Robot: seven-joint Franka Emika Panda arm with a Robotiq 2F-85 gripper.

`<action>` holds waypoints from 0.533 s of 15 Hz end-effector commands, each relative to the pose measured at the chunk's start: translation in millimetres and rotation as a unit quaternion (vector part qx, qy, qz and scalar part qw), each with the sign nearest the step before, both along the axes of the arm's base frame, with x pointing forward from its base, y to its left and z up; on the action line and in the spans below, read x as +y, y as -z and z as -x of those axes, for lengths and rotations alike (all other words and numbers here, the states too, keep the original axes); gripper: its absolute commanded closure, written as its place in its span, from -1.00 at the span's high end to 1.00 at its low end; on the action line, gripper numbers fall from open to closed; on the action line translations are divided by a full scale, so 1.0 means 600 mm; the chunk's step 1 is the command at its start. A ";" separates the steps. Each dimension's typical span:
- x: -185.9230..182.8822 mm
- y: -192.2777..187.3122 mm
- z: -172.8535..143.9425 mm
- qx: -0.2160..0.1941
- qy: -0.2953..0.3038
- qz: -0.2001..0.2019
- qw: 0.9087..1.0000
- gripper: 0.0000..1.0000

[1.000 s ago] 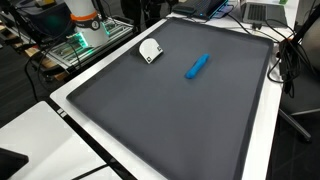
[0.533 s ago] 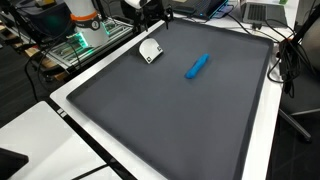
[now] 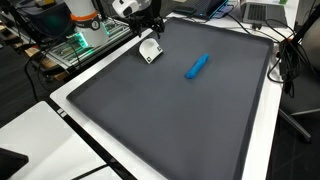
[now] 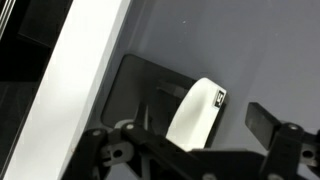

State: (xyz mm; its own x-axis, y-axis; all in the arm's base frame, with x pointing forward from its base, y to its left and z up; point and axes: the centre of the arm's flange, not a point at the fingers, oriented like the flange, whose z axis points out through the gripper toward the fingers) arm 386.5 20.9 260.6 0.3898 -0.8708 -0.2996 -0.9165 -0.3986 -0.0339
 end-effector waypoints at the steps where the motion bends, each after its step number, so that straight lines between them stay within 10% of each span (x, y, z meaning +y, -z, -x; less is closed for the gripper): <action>1: -0.010 0.008 0.025 -0.002 0.039 -0.003 0.999 1.00; 8: -0.016 0.019 0.023 -0.017 0.089 -0.009 0.996 1.00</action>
State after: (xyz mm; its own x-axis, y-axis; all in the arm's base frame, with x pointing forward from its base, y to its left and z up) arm 381.1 12.0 254.4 0.2828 -0.9071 -0.3117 -0.9585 -0.2793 -0.0567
